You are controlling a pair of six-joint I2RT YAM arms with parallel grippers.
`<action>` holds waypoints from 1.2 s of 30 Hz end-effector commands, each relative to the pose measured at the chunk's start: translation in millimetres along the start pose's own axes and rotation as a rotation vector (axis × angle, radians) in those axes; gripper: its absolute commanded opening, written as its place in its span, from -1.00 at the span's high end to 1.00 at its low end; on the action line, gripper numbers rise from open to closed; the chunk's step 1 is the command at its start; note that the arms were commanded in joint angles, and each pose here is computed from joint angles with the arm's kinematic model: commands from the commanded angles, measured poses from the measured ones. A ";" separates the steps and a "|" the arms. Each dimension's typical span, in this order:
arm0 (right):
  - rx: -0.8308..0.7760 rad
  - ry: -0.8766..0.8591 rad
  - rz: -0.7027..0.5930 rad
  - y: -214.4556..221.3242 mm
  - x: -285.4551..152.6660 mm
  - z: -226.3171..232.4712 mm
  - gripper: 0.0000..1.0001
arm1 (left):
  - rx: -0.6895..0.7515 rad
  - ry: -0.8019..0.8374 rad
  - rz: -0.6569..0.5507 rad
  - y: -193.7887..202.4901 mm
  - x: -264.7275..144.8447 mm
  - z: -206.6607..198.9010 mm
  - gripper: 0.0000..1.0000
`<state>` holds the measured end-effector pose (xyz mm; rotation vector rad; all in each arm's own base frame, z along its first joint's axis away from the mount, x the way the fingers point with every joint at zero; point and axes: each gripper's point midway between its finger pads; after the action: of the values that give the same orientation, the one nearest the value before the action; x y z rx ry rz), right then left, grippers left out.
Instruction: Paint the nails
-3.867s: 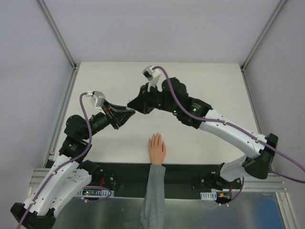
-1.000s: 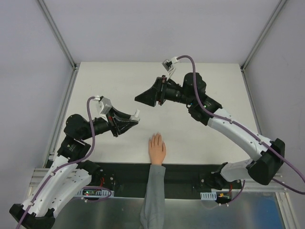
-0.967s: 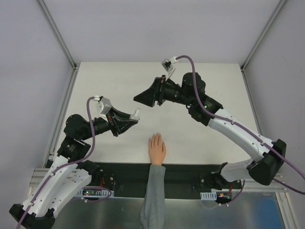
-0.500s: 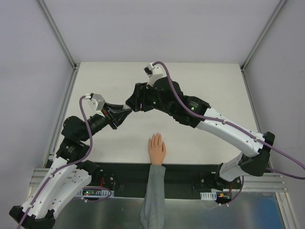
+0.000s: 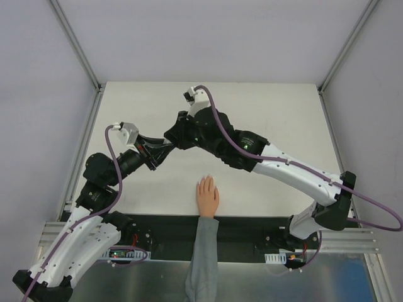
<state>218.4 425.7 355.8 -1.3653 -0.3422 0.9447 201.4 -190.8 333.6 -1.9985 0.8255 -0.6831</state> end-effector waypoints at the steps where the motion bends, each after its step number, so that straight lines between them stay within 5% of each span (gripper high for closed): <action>1: -0.116 -0.086 -0.113 -22.3 -27.0 3.0 0.99 | -0.048 0.112 -0.125 -37.7 -1.9 -34.8 1.00; 3: -0.192 -0.196 -0.129 -10.7 -29.0 -2.7 0.99 | -0.105 0.183 -0.101 -29.8 -4.7 -46.7 1.00; 4: -0.283 -0.503 -0.257 -30.5 -62.7 37.9 1.00 | -0.101 0.244 -0.114 -33.3 -7.8 -58.4 1.00; 7: -0.334 -0.905 -0.264 -9.2 -101.1 48.7 0.99 | -0.184 0.409 0.020 -7.3 -12.3 -80.8 1.00; 13: -0.338 -1.154 -0.194 -2.7 -133.0 42.2 1.00 | -0.338 0.667 0.258 29.6 -27.2 -106.3 1.00; 21: -0.281 -1.066 -0.199 -6.2 -124.2 32.1 0.99 | -0.201 0.569 0.153 21.9 -20.4 -93.3 1.00; 26: -0.112 -0.736 -0.236 -33.9 -94.8 9.6 -0.13 | -0.048 0.467 0.089 10.5 -17.1 -81.8 1.00; 30: -0.056 -0.536 -0.171 -34.4 -83.3 2.4 -0.49 | 0.026 0.422 0.087 8.9 -12.7 -73.1 1.00; 36: -0.046 -0.350 -0.104 -32.7 -77.0 -4.2 -0.51 | 0.058 0.386 0.062 3.1 -9.9 -68.1 1.00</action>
<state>173.6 380.9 398.7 -1.0981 -0.8566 1.2177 137.3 -224.8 344.4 -1.8492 1.2135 -1.0237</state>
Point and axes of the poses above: each gripper's point midway between its finger pads, its own x axis out along the fingers, its own z axis along the line the jaws close on, y = z × x, and after that the axes turned 15 degrees about -x, right-handed
